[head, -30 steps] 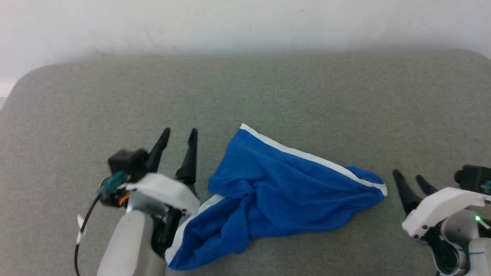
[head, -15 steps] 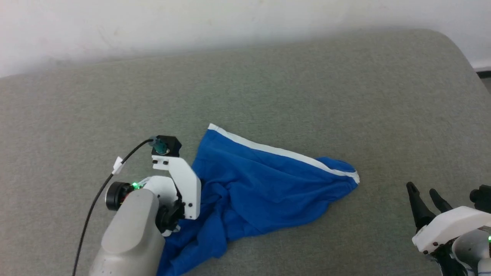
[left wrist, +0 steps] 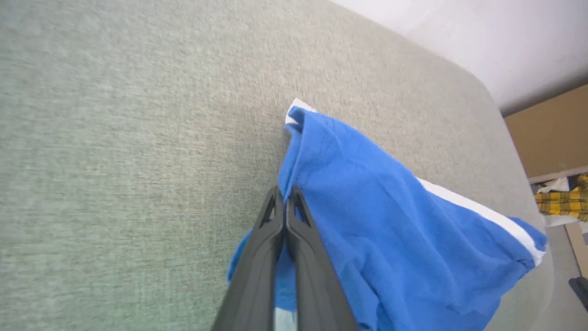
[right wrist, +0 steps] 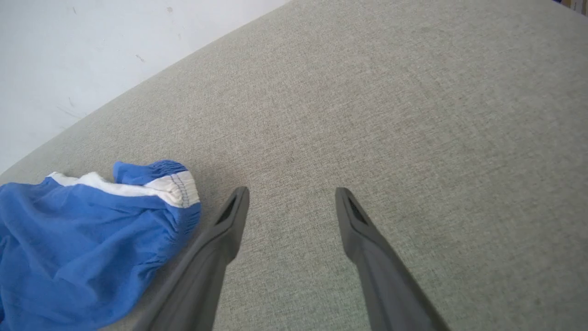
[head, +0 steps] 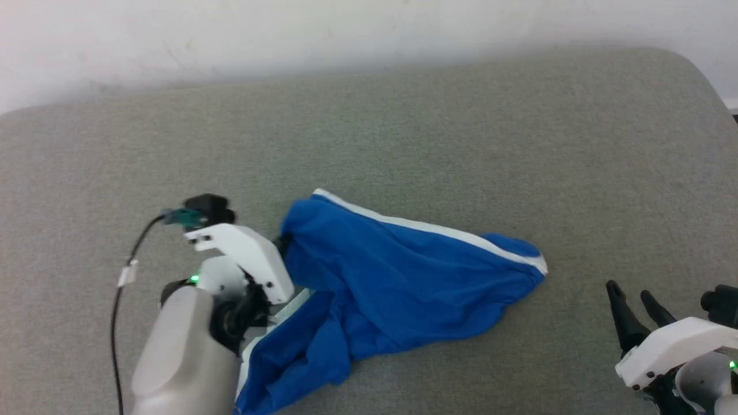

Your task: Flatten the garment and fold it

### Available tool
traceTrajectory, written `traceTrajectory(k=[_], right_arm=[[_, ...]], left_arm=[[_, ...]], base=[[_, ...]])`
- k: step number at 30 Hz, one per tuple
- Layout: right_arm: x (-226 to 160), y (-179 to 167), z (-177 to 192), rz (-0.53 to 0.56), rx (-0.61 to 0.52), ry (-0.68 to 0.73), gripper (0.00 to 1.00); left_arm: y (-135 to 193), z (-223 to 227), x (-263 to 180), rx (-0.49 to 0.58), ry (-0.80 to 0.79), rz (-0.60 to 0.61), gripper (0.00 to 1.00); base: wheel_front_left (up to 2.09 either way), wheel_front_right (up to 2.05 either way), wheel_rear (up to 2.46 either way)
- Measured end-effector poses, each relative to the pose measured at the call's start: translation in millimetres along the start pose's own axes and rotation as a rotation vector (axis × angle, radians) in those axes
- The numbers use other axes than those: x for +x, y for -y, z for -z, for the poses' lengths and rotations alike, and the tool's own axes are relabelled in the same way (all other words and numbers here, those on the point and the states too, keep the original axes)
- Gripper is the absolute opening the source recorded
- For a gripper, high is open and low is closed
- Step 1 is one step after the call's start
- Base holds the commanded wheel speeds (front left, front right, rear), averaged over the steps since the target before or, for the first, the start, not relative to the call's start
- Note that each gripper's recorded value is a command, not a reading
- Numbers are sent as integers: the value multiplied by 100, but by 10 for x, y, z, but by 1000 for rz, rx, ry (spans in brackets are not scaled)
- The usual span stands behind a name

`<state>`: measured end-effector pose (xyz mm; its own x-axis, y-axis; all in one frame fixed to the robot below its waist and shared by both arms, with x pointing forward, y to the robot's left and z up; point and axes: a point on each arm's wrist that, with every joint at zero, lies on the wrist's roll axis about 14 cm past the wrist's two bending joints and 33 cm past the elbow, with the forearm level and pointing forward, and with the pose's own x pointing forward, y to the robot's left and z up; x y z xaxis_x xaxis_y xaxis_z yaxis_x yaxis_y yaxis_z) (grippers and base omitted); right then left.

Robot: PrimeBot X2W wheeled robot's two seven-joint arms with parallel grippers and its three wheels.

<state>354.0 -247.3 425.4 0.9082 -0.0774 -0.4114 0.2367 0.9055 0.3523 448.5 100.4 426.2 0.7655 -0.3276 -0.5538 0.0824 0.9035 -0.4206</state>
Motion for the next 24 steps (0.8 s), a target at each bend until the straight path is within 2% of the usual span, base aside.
traceTrajectory(k=[3, 7, 11, 14, 15, 18, 20, 24], right_arm=[[25, -108, 1, -31, -9, -4, 100], [62, -230, -9, -65, -18, -4, 100], [94, -357, -13, -99, -29, -5, 100], [113, -439, -6, -121, -35, -9, 100], [117, -457, -4, -126, -37, -10, 100], [129, -484, 2, -133, -40, -12, 100], [130, -505, 0, -139, -41, -12, 100], [139, -504, -2, -138, -43, -12, 100]], left_arm=[[-166, -194, -171, -62, 114, -33, 0], [-516, -47, -461, -119, 153, -124, 0], [-724, 526, -708, -193, 40, -195, 0], [-709, 897, -830, -248, -58, -197, 0], [-691, 911, -852, -259, -60, -192, 100], [-676, 812, -894, -274, -28, -196, 100], [-726, 624, -941, -245, 24, -206, 100], [-861, 33, -1028, -67, 153, -247, 100]], base=[[0, 0, 0], [0, 0, 0], [0, 0, 0], [0, 0, 0], [0, 0, 0], [0, 0, 0], [0, 0, 0], [0, 0, 0]])
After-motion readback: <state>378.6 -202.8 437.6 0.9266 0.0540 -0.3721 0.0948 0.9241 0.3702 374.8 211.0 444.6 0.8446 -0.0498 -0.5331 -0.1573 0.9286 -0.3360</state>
